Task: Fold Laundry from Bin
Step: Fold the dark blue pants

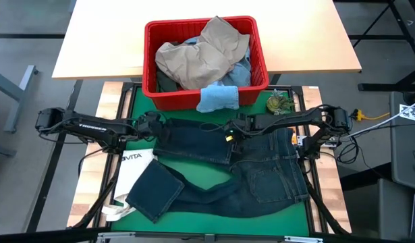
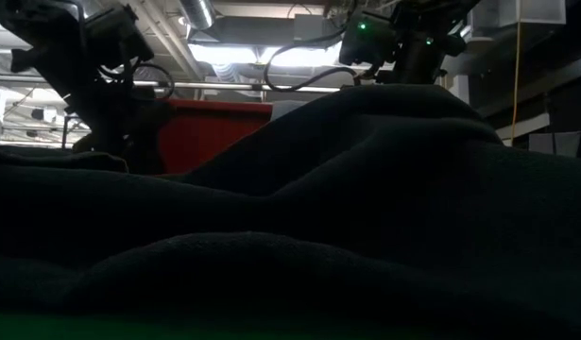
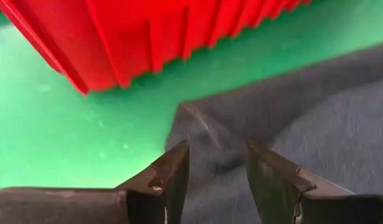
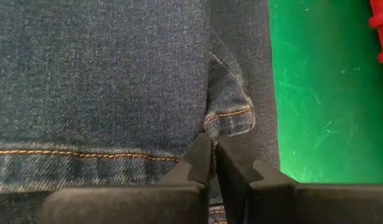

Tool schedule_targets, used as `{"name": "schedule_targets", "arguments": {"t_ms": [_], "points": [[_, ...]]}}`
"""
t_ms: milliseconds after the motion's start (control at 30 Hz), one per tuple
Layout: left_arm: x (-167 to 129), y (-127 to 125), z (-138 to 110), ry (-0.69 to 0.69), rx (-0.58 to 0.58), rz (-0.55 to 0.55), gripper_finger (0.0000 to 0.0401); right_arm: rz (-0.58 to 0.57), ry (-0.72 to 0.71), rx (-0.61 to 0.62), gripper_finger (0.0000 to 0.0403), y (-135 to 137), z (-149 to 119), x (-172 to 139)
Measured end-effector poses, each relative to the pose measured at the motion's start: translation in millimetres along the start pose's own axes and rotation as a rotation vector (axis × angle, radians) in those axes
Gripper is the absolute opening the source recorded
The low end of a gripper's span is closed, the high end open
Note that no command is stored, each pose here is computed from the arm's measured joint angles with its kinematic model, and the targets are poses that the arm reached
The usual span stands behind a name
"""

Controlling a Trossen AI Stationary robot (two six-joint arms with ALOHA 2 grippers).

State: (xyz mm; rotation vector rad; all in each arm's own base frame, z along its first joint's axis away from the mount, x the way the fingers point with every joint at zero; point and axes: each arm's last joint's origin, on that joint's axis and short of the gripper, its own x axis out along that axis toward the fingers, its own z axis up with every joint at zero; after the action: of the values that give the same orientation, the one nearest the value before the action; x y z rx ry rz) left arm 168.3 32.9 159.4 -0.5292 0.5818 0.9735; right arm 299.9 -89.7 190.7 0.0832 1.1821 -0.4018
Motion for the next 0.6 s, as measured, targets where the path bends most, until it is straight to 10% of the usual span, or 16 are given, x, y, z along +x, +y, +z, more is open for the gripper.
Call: {"name": "schedule_targets", "arguments": {"t_ms": [600], "points": [[30, -12, -15, 0.107, -0.003, 0.008, 0.0148, 0.000, -0.011, 0.001, 0.0021, 0, 1, 0]]}}
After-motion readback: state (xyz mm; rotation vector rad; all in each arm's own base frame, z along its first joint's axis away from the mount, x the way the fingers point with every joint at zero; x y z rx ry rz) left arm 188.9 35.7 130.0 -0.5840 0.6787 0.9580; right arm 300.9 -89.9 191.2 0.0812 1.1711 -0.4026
